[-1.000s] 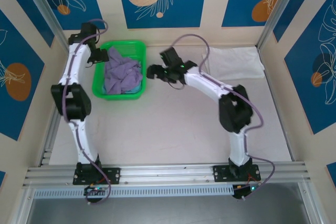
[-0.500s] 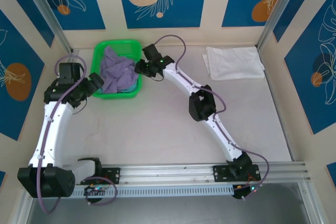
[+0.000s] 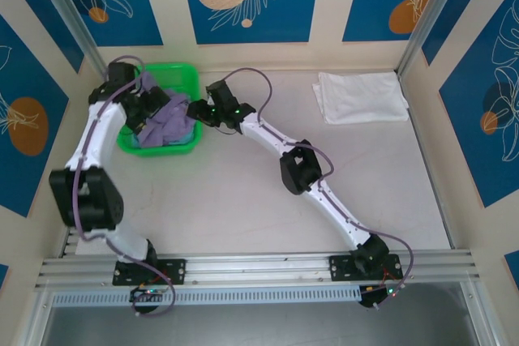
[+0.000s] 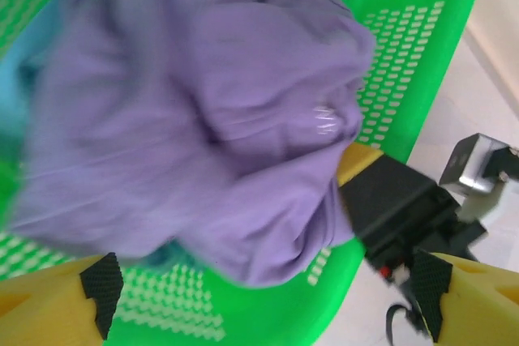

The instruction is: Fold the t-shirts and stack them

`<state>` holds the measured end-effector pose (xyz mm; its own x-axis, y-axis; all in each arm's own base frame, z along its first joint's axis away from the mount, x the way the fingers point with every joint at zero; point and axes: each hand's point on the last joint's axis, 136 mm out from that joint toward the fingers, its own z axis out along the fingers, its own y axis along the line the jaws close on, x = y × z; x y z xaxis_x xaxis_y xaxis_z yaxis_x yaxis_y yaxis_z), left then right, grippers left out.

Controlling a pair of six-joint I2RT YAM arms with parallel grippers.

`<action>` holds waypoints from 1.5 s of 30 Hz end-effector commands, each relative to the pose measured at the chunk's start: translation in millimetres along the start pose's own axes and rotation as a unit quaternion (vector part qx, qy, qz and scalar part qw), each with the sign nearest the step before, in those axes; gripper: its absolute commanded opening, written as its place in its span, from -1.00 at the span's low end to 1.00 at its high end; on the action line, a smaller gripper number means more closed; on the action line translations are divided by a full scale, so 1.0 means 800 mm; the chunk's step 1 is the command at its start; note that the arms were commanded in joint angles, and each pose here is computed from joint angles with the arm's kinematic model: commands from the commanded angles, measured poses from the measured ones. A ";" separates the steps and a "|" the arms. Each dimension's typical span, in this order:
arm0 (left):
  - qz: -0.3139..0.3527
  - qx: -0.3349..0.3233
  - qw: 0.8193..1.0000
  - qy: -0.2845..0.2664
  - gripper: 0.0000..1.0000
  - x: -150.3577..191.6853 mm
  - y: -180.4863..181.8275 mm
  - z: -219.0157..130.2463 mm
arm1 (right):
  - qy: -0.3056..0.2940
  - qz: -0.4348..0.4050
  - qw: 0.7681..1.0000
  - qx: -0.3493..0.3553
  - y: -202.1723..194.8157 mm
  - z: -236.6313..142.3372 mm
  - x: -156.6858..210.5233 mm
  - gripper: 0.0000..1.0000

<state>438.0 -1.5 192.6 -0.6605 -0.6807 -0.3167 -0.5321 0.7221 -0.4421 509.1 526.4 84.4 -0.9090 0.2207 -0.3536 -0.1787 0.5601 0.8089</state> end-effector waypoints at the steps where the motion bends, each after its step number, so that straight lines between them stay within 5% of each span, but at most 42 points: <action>1: 0.014 0.006 0.997 0.070 0.87 0.004 -0.016 0.037 | -0.015 -0.024 0.997 -0.073 0.055 -0.010 -0.015 0.20; 4: 0.017 -0.039 0.997 0.070 0.88 -0.001 -0.001 0.066 | -0.012 -0.016 0.996 -0.082 0.066 -0.020 -0.021 0.45; 11: 0.027 -0.098 0.992 0.073 0.85 0.000 0.010 0.102 | -0.007 -0.036 0.996 -0.083 0.112 -0.075 -0.039 0.58; 12: 0.031 -0.100 0.992 0.073 0.76 -0.001 0.006 0.105 | -0.009 -0.045 0.996 -0.076 0.117 -0.085 -0.042 0.59; 15: 0.046 -0.101 0.992 0.060 0.02 -0.010 -0.006 0.106 | -0.015 -0.068 0.997 -0.040 0.120 -0.125 -0.053 0.60; 17: 0.056 -0.101 0.992 0.048 -0.15 -0.017 -0.013 0.105 | -0.016 -0.078 0.997 -0.023 0.119 -0.150 -0.056 0.60; 18: 0.055 -0.101 0.992 0.048 -0.13 -0.018 -0.013 0.106 | -0.021 -0.082 0.996 -0.016 0.120 -0.165 -0.060 0.60; 19: 0.053 -0.103 0.992 0.053 0.16 -0.016 -0.013 0.109 | -0.026 -0.086 0.996 -0.007 0.119 -0.180 -0.061 0.60; 20: 0.052 -0.105 0.991 0.062 0.70 -0.013 -0.012 0.113 | -0.031 -0.091 0.995 0.001 0.119 -0.195 -0.061 0.60; 21: 0.053 -0.105 0.991 0.068 0.88 -0.009 -0.012 0.116 | -0.036 -0.096 0.995 0.006 0.119 -0.209 -0.061 0.60; 24: 0.066 -0.113 0.989 0.075 0.83 0.002 -0.010 0.130 | -0.050 -0.115 0.992 0.030 0.113 -0.249 -0.053 0.61; 30: 0.071 -0.112 0.989 0.072 -0.45 0.001 -0.011 0.138 | -0.065 -0.091 0.991 0.072 0.058 -0.308 -0.027 0.61; 32: 0.078 -0.115 0.989 0.050 -1.00 -0.013 -0.017 0.123 | -0.064 -0.078 0.991 0.090 0.031 -0.322 -0.015 0.61; 39: 0.093 -0.044 0.990 -0.099 -1.00 -0.078 -0.076 0.003 | -0.072 -0.058 0.987 0.131 -0.018 -0.362 0.002 0.61; 45: 0.112 0.058 0.965 -0.228 -1.00 -0.101 -0.136 -0.153 | -0.100 -0.063 0.980 0.160 -0.033 -0.397 0.005 0.61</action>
<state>497.8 -2.3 277.9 -0.5872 -0.5459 -0.5976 -0.4346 0.8355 -0.3362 390.1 271.7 184.5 -0.8441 0.2492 -0.4747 -0.0975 0.7992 0.5931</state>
